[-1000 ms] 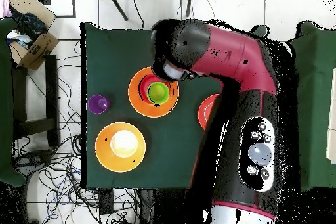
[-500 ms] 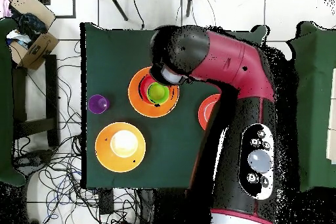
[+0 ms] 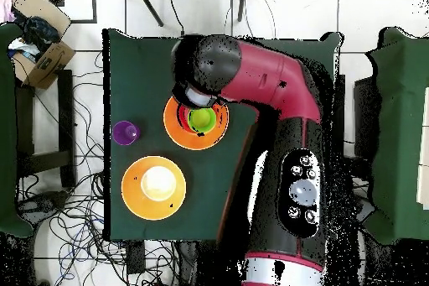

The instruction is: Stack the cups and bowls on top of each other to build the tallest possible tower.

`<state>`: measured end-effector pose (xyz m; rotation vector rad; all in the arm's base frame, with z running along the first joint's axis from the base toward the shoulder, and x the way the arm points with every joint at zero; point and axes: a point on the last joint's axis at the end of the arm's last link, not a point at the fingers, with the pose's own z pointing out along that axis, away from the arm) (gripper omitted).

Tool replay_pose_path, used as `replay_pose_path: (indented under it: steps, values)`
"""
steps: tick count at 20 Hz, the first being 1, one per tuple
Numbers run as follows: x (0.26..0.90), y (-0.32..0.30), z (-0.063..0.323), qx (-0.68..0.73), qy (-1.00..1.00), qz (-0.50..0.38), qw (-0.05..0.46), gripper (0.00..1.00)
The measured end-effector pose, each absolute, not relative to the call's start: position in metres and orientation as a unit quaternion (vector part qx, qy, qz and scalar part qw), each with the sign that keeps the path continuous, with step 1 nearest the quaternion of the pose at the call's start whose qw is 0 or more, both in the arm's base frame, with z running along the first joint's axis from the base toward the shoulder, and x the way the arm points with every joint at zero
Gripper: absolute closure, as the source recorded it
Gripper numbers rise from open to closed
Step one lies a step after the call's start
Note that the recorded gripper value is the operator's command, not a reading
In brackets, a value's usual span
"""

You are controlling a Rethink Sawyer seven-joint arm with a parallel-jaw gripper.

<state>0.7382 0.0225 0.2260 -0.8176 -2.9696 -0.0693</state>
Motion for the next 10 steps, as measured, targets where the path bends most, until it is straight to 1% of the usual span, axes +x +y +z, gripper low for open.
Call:
replay_pose_path:
  steps: [4, 10]
  values:
    - [0.735, 0.060, 0.209, -0.262, -0.964, -0.027, 0.047, 0.00]
    - [0.730, 0.101, 0.204, -0.274, -0.960, -0.029, 0.055, 0.00]
